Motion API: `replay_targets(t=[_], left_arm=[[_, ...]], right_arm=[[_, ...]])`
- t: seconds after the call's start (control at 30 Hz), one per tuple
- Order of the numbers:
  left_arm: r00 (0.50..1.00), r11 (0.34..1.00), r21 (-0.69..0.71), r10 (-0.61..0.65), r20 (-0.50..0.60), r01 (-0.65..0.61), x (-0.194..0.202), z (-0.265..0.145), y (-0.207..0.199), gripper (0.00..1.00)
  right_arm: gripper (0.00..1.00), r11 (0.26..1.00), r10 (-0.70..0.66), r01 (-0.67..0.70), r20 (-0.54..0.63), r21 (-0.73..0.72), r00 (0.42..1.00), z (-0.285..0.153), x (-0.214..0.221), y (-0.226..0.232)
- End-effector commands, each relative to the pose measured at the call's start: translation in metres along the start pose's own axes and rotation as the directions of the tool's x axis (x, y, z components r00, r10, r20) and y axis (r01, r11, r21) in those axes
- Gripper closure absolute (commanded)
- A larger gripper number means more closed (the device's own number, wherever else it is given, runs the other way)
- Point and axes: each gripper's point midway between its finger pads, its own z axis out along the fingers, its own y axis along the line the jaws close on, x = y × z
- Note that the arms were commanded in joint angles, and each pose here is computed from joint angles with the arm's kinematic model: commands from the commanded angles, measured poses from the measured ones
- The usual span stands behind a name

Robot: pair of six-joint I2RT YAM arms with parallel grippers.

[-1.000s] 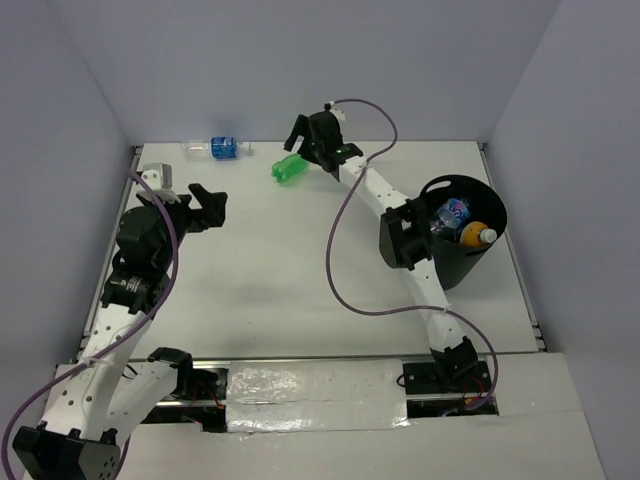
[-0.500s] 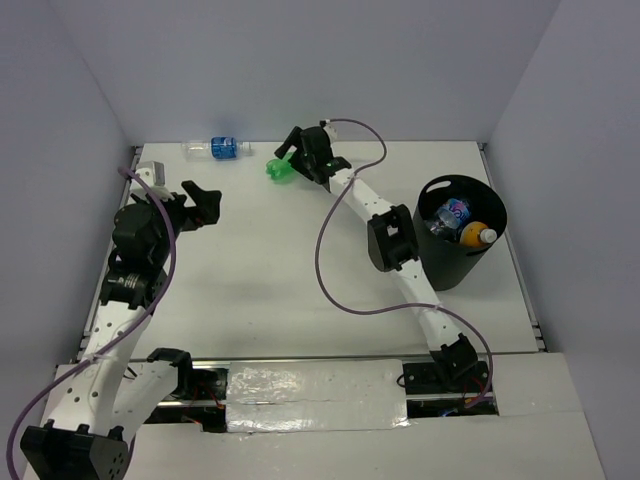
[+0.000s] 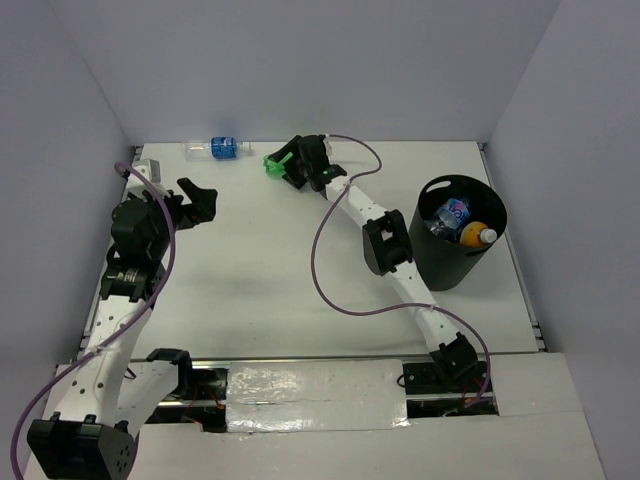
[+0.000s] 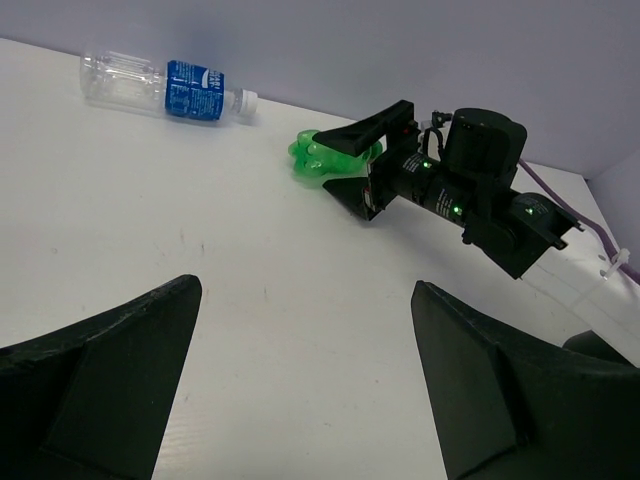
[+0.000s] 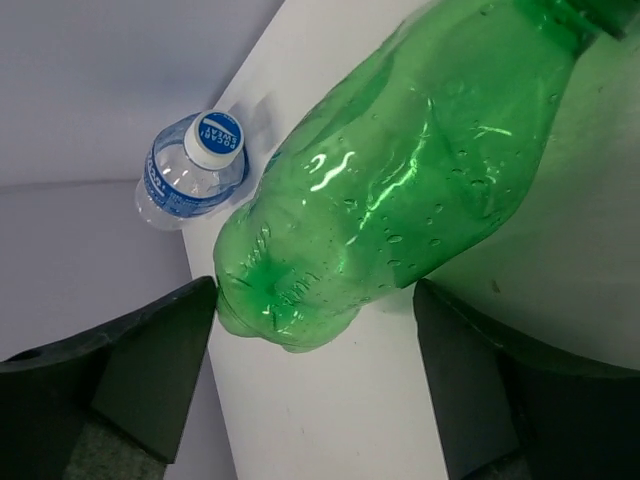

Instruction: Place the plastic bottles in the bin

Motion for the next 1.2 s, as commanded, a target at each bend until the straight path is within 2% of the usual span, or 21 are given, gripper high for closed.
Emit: replay_targets(t=[0.0, 0.33, 0.53, 0.7, 0.83, 0.9, 0.93, 1.0, 1.03, 1.17], left_arm=[[0.998, 0.999, 0.032, -0.017, 0.062, 0.015, -0.019, 0.001, -0.006, 0.00], [0.997, 0.999, 0.038, -0.030, 0.066, 0.027, -0.020, 0.001, -0.004, 0.01], [0.997, 0.999, 0.017, -0.033, 0.069, 0.032, -0.022, 0.002, 0.005, 0.01], [0.997, 0.999, 0.022, -0.033, 0.070, 0.031, -0.023, 0.002, 0.004, 0.01], [0.997, 0.999, 0.033, -0.037, 0.067, 0.035, -0.022, 0.002, 0.002, 0.01], [0.997, 0.999, 0.036, -0.040, 0.071, 0.037, -0.023, 0.001, 0.001, 0.00], [0.997, 0.998, 0.040, -0.041, 0.072, 0.038, -0.023, 0.000, 0.000, 0.01], [0.996, 0.998, 0.044, -0.043, 0.079, 0.040, -0.024, 0.000, 0.000, 0.00], [0.996, 0.998, 0.048, -0.047, 0.077, 0.044, -0.024, -0.001, -0.001, 0.00], [0.996, 0.996, 0.072, -0.057, 0.072, 0.052, -0.024, -0.002, -0.006, 0.01]], right_arm=[[0.16, 0.998, 0.061, -0.061, -0.037, -0.008, 0.997, 0.002, 0.012, 0.003], [0.43, 0.997, 0.078, -0.078, -0.067, -0.005, 0.995, -0.002, -0.003, -0.005], [0.59, 0.999, 0.018, -0.022, -0.132, -0.031, 0.991, -0.016, -0.005, 0.002], [0.65, 0.999, -0.047, 0.042, -0.196, -0.029, 0.980, -0.035, -0.010, -0.004], [0.66, 0.991, -0.131, 0.136, -0.222, 0.004, 0.966, -0.070, -0.015, -0.019], [0.68, 0.976, -0.215, 0.207, -0.187, -0.064, 0.959, -0.097, -0.026, 0.005], [0.68, 0.975, -0.220, 0.220, -0.224, -0.023, 0.949, -0.104, -0.015, -0.020], [0.69, 0.954, -0.299, 0.294, -0.220, -0.054, 0.928, -0.130, -0.017, -0.008], [0.70, 0.952, -0.299, 0.305, -0.264, -0.021, 0.917, -0.138, -0.005, -0.029], [0.71, 0.915, -0.373, 0.402, -0.349, 0.013, 0.860, -0.170, 0.010, -0.048]])
